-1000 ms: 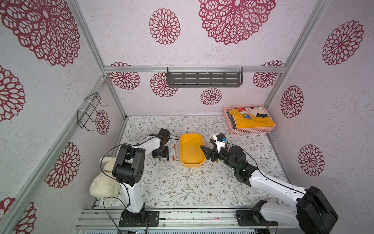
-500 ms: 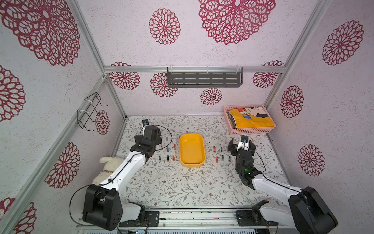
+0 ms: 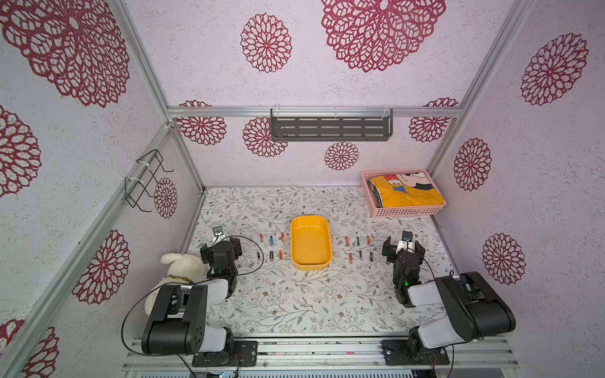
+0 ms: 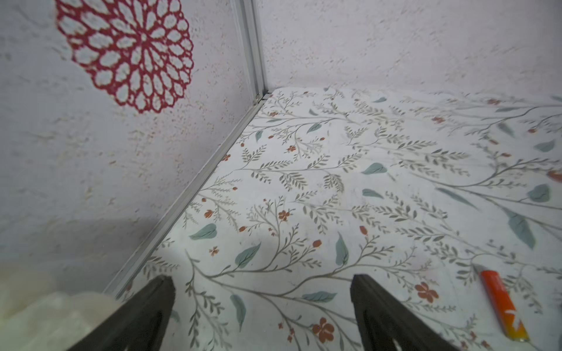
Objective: Take the batteries out of the storage box
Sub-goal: Reset both arms
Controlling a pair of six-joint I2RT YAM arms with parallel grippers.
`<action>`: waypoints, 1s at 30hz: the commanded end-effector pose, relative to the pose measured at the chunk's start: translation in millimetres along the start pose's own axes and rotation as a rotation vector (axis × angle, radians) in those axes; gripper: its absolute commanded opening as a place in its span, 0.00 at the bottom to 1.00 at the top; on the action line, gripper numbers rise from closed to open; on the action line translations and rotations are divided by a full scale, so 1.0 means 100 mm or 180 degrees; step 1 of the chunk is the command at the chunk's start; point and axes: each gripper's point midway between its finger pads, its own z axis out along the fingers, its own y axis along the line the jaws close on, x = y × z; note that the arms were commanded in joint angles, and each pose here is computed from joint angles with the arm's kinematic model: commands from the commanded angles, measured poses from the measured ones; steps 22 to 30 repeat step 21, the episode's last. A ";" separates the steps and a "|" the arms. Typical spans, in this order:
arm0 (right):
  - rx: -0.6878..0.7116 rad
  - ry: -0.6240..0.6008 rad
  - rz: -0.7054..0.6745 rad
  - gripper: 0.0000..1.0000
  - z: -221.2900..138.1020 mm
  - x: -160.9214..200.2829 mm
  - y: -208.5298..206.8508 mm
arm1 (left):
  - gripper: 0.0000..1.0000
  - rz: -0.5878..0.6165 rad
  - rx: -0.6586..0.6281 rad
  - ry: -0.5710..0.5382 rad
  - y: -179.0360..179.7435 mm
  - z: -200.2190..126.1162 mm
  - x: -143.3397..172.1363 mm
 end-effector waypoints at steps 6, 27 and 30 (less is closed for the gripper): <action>-0.0647 -0.0613 0.0215 0.99 -0.17 -0.29 0.12 | 0.97 -0.0082 0.0962 -0.0184 -0.39 0.16 -0.26; -0.0355 -0.0329 0.0262 0.99 0.06 -0.21 0.05 | 0.97 -0.0318 0.0716 -0.0149 -0.20 0.26 -0.28; -0.0355 -0.0329 0.0262 0.99 0.06 -0.21 0.05 | 0.97 -0.0318 0.0716 -0.0149 -0.20 0.26 -0.28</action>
